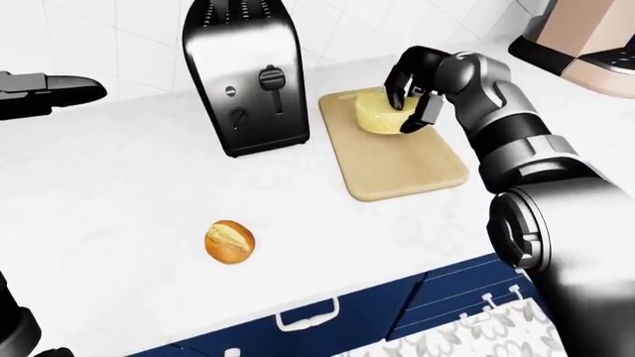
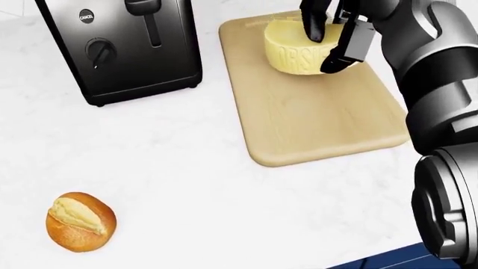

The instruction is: Place the bread and cheese on the cutting board.

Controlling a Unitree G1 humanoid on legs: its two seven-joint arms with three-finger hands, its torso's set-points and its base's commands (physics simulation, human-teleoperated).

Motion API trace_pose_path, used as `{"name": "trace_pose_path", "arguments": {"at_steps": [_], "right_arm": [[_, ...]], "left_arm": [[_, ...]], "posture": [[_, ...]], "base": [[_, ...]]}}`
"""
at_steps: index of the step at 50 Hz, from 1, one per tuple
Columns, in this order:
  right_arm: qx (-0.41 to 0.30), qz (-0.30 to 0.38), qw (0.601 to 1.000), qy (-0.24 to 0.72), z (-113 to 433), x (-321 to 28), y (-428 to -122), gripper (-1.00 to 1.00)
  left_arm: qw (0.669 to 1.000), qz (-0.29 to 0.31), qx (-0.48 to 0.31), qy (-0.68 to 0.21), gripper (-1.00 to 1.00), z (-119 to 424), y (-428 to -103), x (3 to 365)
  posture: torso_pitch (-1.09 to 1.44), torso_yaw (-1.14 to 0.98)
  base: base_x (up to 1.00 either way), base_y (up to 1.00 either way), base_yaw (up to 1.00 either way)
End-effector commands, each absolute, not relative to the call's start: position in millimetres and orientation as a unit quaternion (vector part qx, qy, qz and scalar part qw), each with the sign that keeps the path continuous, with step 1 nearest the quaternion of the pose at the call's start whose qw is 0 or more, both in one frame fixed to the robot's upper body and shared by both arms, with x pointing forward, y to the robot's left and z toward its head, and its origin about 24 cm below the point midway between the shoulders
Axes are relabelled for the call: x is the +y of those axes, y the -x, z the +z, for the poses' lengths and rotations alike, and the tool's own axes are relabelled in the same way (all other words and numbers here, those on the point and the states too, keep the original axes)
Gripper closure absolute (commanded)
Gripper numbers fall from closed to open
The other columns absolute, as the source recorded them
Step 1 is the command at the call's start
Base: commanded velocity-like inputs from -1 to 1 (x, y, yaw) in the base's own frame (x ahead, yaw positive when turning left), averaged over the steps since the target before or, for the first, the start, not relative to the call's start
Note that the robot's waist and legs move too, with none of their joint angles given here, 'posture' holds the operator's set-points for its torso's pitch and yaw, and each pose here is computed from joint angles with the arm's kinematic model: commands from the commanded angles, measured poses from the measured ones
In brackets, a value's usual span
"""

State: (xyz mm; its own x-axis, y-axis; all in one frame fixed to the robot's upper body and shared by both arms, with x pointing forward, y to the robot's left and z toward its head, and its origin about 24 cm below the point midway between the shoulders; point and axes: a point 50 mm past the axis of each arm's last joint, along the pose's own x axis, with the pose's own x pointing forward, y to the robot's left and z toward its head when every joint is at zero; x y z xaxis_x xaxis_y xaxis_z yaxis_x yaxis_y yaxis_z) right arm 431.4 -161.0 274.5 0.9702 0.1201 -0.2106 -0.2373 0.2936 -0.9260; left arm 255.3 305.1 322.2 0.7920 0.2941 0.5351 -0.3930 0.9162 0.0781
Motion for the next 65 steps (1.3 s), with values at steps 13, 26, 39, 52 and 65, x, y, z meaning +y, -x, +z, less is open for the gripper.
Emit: {"name": "trace_pose_path", "arguments": {"at_steps": [13,26,39,52,65], "right_arm": [[-0.006,0.092,0.8,0.592,312,-156,-427,-1.0],[-0.008,0.091,0.799,0.594,317,-157,-426,-1.0],[-0.013,0.093,0.807,0.584,340,-160,-421,-1.0],[-0.062,0.095,0.797,0.593,357,-172,-411,-1.0],[-0.103,0.1,0.784,0.604,379,-186,-388,-1.0]], "left_arm": [[0.928,0.187,-0.304,-0.103,-1.0,337,-246,304],[0.928,0.187,-0.304,-0.103,-1.0,338,-246,305],[0.928,0.187,-0.305,-0.102,-1.0,340,-246,305],[0.928,0.185,-0.305,-0.103,-1.0,340,-246,303],[0.928,0.185,-0.306,-0.103,-1.0,341,-246,303]], "posture": [[0.0,0.0],[0.0,0.0],[0.0,0.0],[0.0,0.0],[0.0,0.0]], "base": [[0.0,0.0,0.0],[0.0,0.0,0.0],[0.0,0.0,0.0],[0.0,0.0,0.0],[0.0,0.0,0.0]]}}
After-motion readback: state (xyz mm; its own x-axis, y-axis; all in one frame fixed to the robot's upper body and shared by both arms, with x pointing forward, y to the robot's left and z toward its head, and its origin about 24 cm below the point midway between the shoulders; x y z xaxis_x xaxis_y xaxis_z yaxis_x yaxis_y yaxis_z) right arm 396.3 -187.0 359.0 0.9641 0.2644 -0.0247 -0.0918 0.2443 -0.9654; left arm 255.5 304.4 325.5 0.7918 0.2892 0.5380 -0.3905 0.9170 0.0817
